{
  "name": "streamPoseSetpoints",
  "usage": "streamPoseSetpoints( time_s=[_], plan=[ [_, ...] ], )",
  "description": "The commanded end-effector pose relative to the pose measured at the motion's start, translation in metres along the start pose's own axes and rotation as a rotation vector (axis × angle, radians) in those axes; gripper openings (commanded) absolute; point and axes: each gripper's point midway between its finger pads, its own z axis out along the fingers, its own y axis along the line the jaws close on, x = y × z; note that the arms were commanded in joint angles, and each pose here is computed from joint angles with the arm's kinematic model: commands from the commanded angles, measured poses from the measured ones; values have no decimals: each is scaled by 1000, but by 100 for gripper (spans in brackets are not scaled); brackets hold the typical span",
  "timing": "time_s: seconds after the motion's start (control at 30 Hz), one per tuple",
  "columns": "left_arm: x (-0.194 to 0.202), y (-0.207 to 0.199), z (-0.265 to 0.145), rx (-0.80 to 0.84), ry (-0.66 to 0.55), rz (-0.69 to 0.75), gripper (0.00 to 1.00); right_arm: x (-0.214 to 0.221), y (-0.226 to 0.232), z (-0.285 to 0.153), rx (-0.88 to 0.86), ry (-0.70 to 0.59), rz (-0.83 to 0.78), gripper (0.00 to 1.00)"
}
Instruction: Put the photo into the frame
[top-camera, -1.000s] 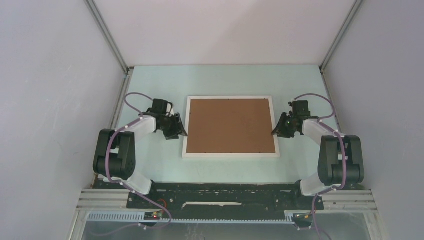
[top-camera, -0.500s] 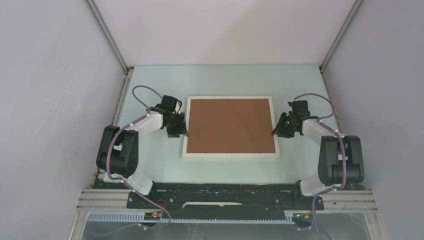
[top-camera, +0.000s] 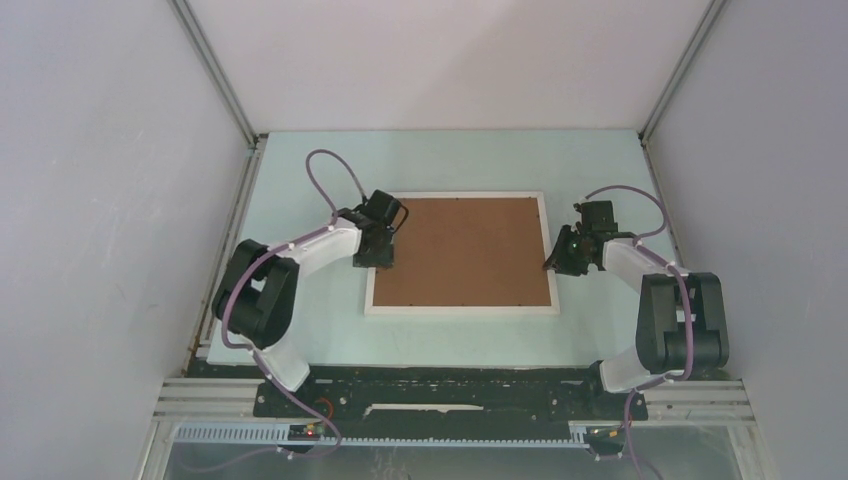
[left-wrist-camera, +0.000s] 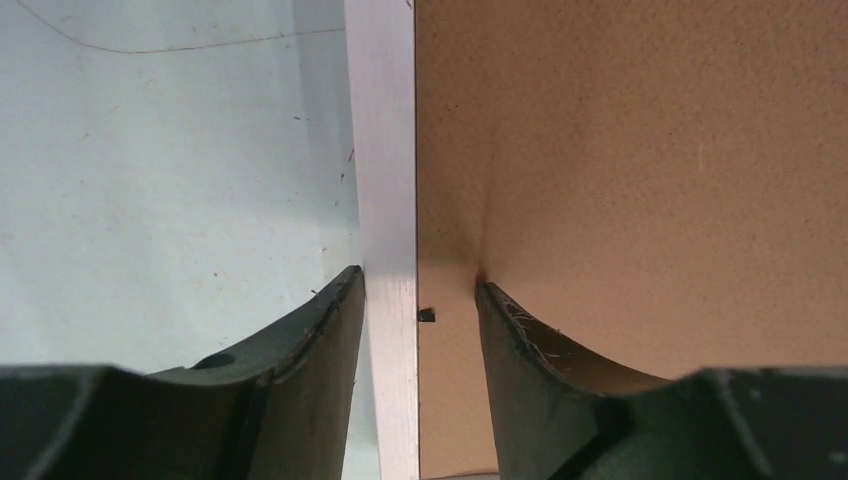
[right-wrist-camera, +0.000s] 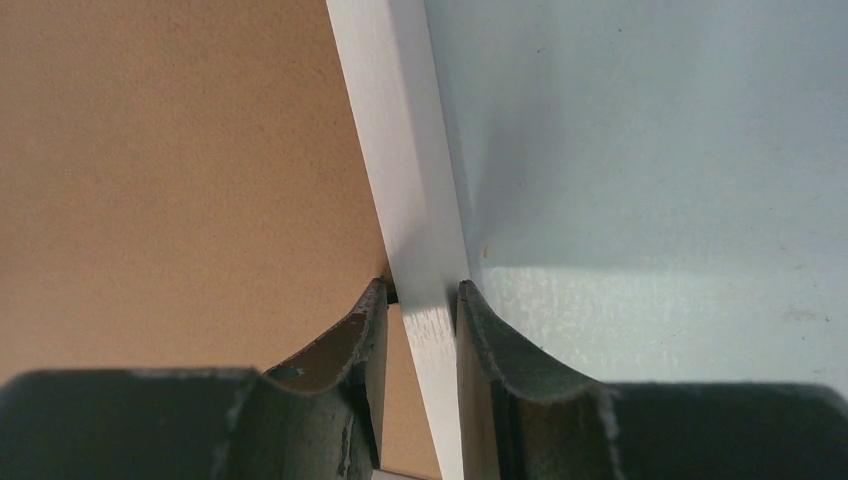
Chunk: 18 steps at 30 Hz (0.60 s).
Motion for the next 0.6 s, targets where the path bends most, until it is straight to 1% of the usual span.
streamPoseSetpoints(
  time_s=[0.0,0.07,0.13,0.2,0.23,0.3,0.37,0.47,0.57],
  plan=[
    [28,4,-5,-15,64,18,55,-3,31,-12,-115,-8,-12,22],
    [4,-7,-34,89,3,3,61,-6,32,-16,-145,-7,17,25],
    [-16,-8,-57,155,-53,-20,69,-11,32,-17,-164,-17,40,33],
    [-30,-2,-67,202,-86,-52,77,-12,31,-13,-159,-5,47,38],
    [-34,3,-65,215,-93,-70,80,-12,29,-12,-147,-2,47,40],
    [-35,-4,-59,326,-94,-79,85,-9,27,-9,-136,13,49,45],
    [-33,2,-47,351,-92,-111,90,-11,18,-12,-135,17,85,48],
    [-31,0,-36,418,-47,-156,93,-13,22,-23,-225,4,146,57],
    [-38,-1,-28,482,-7,-224,93,-31,25,-32,-239,-45,133,61]
  ],
)
